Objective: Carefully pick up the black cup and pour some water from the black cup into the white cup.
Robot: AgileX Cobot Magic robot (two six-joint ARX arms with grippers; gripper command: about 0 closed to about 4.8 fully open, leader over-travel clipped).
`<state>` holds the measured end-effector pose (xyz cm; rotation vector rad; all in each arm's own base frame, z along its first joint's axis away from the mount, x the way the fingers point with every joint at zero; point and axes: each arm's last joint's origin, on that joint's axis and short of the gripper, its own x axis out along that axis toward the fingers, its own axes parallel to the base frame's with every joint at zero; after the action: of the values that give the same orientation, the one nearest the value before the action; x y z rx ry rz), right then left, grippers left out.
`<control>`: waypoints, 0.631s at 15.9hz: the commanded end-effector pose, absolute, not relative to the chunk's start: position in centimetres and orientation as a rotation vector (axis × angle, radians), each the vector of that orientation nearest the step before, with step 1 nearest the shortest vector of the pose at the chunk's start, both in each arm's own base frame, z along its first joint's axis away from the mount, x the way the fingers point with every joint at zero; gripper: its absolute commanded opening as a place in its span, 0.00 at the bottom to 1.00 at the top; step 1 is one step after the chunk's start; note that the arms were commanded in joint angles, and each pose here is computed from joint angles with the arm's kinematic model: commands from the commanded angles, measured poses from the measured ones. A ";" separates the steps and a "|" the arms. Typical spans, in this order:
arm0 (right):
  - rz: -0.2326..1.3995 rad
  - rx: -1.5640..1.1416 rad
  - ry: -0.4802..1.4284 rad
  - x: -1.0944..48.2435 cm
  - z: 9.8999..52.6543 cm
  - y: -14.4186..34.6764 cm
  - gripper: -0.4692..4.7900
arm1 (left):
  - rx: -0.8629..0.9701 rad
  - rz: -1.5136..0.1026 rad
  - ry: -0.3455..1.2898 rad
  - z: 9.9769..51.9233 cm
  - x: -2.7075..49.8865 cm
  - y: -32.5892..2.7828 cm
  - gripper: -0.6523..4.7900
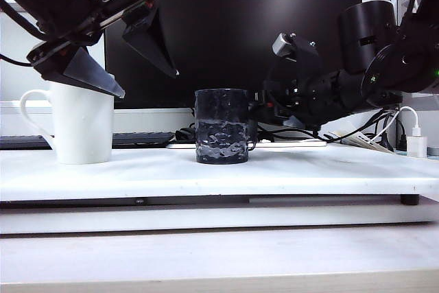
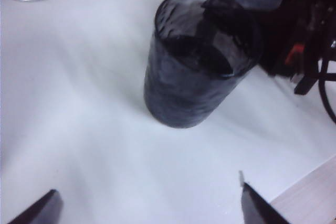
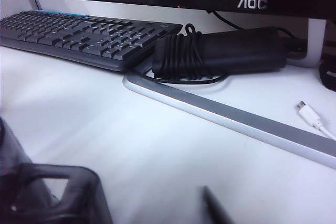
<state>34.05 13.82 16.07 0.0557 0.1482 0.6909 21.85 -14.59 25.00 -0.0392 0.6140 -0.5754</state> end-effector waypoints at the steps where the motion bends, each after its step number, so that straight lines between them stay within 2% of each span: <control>1: 0.691 0.067 0.124 34.1 16.5 13.9 0.35 | -0.036 -0.575 0.623 25.0 21.8 -14.5 1.00; 2: 0.689 0.078 0.128 34.1 16.5 13.8 0.35 | -0.034 -0.574 0.629 25.0 21.7 -14.5 1.00; 5: 0.690 0.078 0.128 34.1 16.5 13.9 0.18 | -0.034 -0.574 0.630 25.0 21.7 -14.5 1.00; 7: 0.690 0.078 0.128 34.1 16.5 13.9 0.16 | -0.034 -0.574 0.629 25.0 21.7 -14.5 1.00; 8: 0.690 0.078 0.128 34.1 16.5 13.8 0.07 | -0.033 -0.571 0.628 25.0 21.7 -14.5 1.00; 10: 0.691 0.079 0.124 34.1 16.6 13.8 0.08 | -0.030 -0.568 0.621 25.1 21.8 -14.5 1.00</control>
<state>34.04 13.83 16.07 0.0735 0.1538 0.6888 21.73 -14.49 24.75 -0.0299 0.6421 -0.5677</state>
